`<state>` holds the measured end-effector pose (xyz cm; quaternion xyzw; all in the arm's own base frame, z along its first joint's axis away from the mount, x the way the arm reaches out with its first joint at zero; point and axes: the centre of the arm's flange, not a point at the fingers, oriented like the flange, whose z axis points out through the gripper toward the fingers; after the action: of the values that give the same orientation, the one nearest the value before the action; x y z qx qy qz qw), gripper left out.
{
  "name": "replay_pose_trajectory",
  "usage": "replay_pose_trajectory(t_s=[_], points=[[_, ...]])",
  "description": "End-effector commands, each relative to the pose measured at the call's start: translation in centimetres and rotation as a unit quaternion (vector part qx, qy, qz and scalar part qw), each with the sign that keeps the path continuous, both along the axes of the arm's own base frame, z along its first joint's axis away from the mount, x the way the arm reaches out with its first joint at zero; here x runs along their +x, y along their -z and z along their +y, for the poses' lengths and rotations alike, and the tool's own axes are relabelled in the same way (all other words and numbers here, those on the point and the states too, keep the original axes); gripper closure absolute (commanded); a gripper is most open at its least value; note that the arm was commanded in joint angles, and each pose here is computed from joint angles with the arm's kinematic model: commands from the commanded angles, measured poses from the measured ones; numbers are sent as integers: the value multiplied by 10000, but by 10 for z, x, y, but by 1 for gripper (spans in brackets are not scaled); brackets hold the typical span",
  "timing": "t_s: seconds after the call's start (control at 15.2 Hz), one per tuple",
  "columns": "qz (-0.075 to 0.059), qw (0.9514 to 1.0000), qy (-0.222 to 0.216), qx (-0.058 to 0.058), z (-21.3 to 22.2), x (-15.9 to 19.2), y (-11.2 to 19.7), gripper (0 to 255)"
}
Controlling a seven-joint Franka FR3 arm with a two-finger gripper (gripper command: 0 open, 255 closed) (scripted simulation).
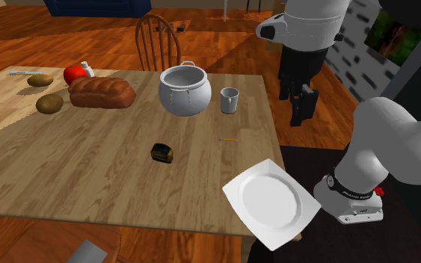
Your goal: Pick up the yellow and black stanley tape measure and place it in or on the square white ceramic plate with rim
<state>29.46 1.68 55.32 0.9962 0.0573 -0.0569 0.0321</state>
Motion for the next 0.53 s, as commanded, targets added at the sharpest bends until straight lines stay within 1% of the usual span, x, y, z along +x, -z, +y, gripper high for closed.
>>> replay_pose_trajectory(t_s=[0.0, 0.46], points=[[0, 10000, 0, 0, 0, 0, 0, 0], [-74, 9999, 109, 19, -11, 75, 50, 0]])
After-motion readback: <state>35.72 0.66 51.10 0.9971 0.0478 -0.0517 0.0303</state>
